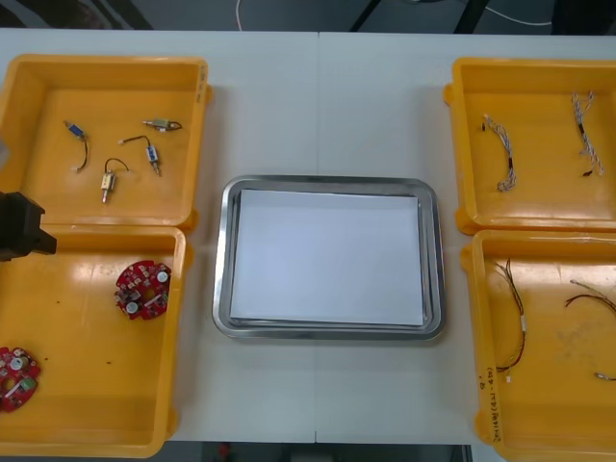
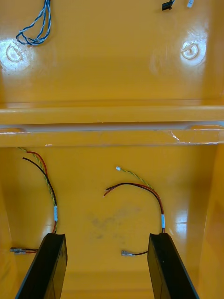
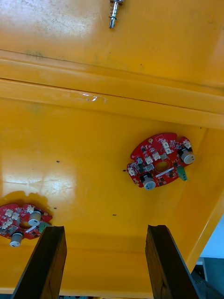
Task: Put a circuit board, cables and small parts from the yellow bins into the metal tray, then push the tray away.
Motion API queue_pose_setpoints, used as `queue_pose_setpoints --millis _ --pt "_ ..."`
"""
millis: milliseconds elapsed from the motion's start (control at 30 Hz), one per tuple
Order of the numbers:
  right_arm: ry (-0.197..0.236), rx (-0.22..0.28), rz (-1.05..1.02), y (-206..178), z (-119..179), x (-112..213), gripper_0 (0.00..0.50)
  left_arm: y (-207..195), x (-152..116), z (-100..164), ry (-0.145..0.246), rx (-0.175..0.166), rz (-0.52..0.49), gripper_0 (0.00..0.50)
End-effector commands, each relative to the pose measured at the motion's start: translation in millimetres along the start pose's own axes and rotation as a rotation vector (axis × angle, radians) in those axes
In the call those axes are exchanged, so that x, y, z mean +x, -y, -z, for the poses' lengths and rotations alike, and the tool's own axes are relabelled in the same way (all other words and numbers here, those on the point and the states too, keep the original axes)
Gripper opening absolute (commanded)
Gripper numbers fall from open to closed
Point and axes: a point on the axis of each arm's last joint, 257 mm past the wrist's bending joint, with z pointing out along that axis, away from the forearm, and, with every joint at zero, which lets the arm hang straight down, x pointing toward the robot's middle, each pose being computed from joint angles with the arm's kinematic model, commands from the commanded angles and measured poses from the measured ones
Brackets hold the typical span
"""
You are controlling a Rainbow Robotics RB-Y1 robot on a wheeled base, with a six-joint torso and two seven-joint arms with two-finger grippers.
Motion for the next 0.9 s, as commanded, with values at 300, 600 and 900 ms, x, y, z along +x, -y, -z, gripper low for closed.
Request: queue_pose_setpoints --millis 300,600,900 --pt "-0.005 0.002 -0.008 -6.3 -1.2 5.8 0.500 -13.5 -4.0 14.3 0.027 -0.042 -0.093 0.500" --pt "-0.005 0.002 -0.008 -6.3 -1.2 5.8 0.500 -13.5 -4.0 14.3 0.027 -0.042 -0.093 0.500" --pt "-0.005 0.002 -0.008 -6.3 -1.2 5.8 0.500 -13.5 -4.0 14.3 0.027 -0.042 -0.093 0.500"
